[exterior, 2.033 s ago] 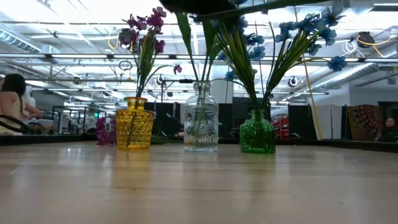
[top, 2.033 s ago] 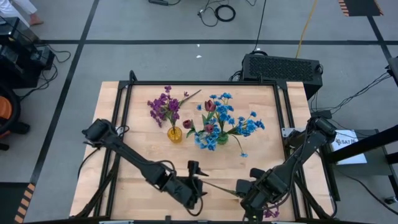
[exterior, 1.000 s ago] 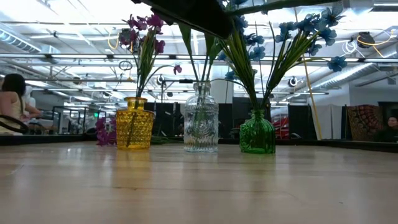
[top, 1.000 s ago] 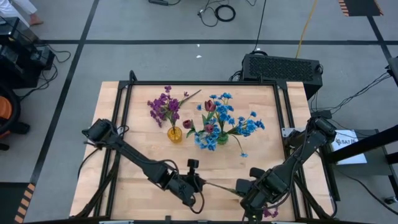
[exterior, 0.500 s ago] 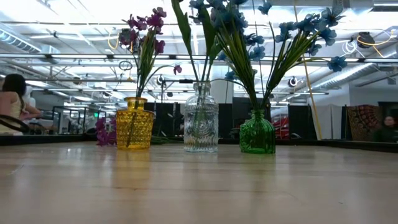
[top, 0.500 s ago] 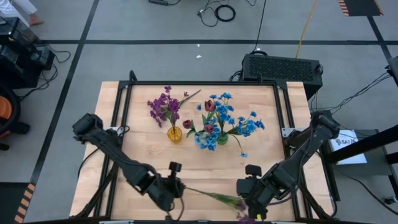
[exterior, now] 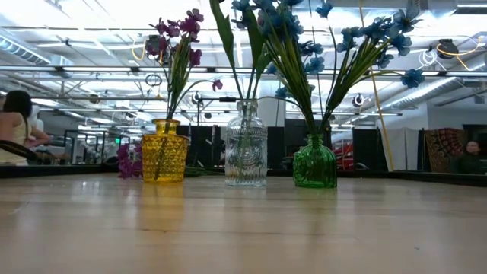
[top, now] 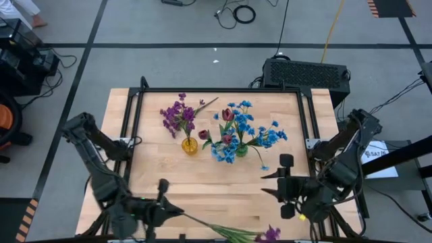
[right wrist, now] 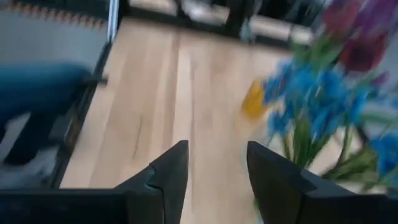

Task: Sort flowers into vase by color
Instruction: Put the bottom purple flowers into the yellow vase

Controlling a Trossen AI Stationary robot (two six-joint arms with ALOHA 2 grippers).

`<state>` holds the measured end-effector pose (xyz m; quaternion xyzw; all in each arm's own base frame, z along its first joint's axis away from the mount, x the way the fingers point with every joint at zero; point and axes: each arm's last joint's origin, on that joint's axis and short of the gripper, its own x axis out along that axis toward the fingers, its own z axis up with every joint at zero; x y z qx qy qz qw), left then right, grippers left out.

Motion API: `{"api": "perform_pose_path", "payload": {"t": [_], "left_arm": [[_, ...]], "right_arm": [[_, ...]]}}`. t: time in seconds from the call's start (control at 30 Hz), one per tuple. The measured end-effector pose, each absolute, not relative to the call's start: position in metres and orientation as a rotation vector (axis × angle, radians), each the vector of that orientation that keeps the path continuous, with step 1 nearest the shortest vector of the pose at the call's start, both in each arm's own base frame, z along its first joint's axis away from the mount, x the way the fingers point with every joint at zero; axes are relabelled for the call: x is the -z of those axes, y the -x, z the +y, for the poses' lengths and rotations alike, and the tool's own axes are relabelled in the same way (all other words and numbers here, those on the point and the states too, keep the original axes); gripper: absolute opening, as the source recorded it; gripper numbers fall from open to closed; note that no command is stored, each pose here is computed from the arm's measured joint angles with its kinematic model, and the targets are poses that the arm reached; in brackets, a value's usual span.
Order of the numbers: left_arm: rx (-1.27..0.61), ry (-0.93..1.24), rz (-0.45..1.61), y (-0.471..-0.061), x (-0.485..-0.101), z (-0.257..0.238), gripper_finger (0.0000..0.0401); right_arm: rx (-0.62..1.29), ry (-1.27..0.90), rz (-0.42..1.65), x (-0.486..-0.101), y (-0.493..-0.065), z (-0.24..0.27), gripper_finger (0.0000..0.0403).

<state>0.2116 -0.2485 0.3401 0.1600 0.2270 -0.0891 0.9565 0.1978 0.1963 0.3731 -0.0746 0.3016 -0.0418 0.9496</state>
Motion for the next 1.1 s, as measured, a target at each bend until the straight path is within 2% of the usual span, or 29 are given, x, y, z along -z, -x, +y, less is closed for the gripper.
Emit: {"api": "perform_pose_path", "payload": {"t": [0.1,0.33,0.5,0.7,1.1], "left_arm": [[0.111,-0.349,0.344,-0.208,-0.357,-0.246,0.001],[0.117,-0.381,0.108,-0.207,-0.393,-0.244,0.001],[0.03,-0.367,0.021,-0.22,-0.407,-0.233,0.001],[0.089,-0.31,-0.058,-0.242,-0.393,-0.22,0.0009],[0.148,-0.204,-0.189,-0.267,-0.361,-0.191,0.0009]], "right_arm": [[0.09,0.188,0.491,-0.374,-0.207,0.201,0.0155],[0.015,0.294,0.257,-0.376,-0.246,0.204,0.0155],[-0.118,0.243,-0.052,-0.392,-0.267,0.202,0.0155],[-0.091,0.217,-0.37,-0.393,-0.274,0.202,0.0155],[-0.175,0.281,-0.513,-0.391,-0.266,0.211,0.0155]]}}
